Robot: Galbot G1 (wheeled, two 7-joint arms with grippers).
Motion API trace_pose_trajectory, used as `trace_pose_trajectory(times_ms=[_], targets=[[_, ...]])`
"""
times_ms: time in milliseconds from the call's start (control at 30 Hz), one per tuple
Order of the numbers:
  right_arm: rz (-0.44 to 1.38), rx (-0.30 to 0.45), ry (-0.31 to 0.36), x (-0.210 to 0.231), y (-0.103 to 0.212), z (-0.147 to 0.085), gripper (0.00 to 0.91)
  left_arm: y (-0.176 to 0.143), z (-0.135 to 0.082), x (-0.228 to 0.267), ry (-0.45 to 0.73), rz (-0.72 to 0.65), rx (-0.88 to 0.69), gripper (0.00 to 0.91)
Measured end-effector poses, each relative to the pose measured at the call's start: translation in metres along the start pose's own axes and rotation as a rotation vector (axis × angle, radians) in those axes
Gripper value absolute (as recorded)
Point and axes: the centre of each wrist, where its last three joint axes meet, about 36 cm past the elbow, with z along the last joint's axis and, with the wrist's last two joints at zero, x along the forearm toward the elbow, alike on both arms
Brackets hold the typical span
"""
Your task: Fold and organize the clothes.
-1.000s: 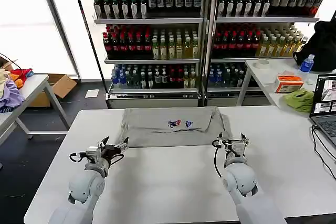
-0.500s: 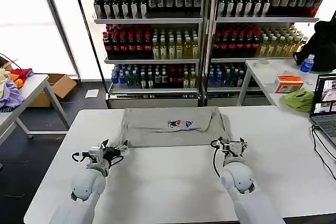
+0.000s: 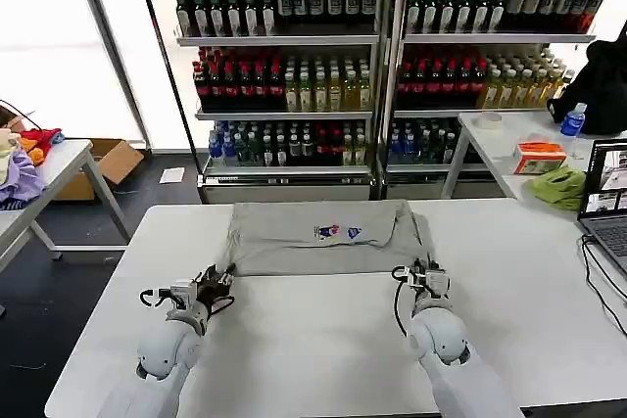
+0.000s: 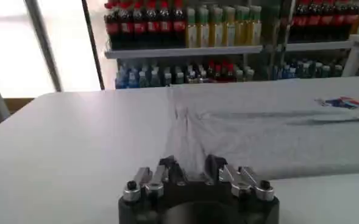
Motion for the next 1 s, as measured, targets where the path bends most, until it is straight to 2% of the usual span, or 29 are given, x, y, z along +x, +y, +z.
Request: trace_pose_trajectory(times_ms=[400, 533, 733, 1000], targets=[[-0.013, -0.002, -0.016, 0.024, -0.008, 0.007, 0.0, 0.0, 0.004, 0.016, -0.019, -0.004, -0.008, 0.01], [-0.025, 0.003, -0.038, 0.047, -0.009, 0.005, 0.0, 0.0, 0.001, 0.03, -0.043, -0.009, -0.016, 0.01], [-0.041, -0.002, -0.11, 0.089, -0.008, 0.002, 0.0, -0.003, -0.001, 0.064, -0.087, -0.002, -0.032, 0.0], [-0.034, 0.007, -0.142, 0.145, -0.02, 0.021, 0.0, -0.018, 0.008, 0.123, -0.117, 0.026, -0.031, 0.01]])
